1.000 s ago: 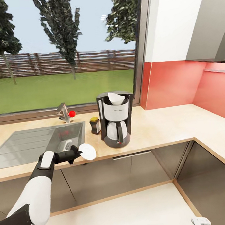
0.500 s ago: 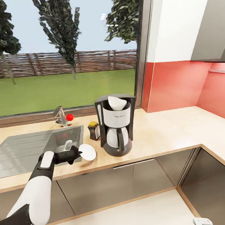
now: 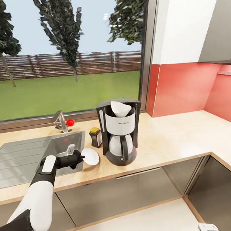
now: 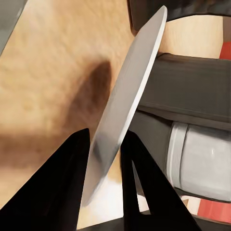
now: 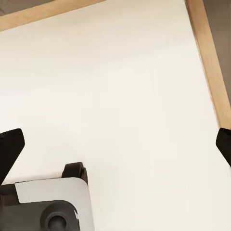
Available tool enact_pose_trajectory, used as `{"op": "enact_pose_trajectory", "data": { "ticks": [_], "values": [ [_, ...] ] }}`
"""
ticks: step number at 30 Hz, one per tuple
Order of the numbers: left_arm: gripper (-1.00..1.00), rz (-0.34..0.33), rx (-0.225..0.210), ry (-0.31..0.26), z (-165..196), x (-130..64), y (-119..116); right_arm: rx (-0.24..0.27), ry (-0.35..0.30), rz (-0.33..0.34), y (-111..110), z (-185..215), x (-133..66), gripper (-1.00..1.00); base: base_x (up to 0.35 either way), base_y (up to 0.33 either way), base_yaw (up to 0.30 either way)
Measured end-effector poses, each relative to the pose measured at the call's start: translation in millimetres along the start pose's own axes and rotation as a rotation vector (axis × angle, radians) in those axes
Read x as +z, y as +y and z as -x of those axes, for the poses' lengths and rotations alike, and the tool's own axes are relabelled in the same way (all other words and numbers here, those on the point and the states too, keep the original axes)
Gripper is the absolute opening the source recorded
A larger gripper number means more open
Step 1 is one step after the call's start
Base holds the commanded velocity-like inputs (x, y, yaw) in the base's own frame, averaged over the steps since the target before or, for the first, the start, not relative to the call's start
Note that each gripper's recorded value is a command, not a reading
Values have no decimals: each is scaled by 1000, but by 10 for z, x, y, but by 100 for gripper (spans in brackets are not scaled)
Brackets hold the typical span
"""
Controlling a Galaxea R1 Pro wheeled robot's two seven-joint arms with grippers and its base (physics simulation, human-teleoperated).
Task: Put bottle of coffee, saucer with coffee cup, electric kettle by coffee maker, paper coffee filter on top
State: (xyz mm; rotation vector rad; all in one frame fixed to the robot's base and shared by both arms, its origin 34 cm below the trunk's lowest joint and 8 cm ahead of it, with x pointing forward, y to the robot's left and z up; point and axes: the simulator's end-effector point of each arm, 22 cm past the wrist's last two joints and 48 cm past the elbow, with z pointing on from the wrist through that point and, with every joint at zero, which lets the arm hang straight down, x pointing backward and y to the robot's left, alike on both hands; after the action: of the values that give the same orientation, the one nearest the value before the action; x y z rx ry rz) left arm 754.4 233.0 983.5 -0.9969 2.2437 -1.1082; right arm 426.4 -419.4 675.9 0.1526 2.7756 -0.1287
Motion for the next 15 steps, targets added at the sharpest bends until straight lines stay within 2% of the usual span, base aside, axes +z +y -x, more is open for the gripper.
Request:
{"op": "enact_pose_trajectory", "data": {
  "ticks": [3, 8, 15],
  "values": [
    [-100, 0, 0, 0, 0, 0, 0, 0, 0, 0, -2, 0, 0, 100, 17, -3, 0],
    [-100, -1, 0, 3, -18, 9, -4, 0, 0, 0, -1, -2, -1, 100, 129, -77, 0],
    [-100, -3, -2, 4, -22, 13, -9, 0, 1, 0, -1, -7, 0, 100, 13, -8, 0]
  ]
}}
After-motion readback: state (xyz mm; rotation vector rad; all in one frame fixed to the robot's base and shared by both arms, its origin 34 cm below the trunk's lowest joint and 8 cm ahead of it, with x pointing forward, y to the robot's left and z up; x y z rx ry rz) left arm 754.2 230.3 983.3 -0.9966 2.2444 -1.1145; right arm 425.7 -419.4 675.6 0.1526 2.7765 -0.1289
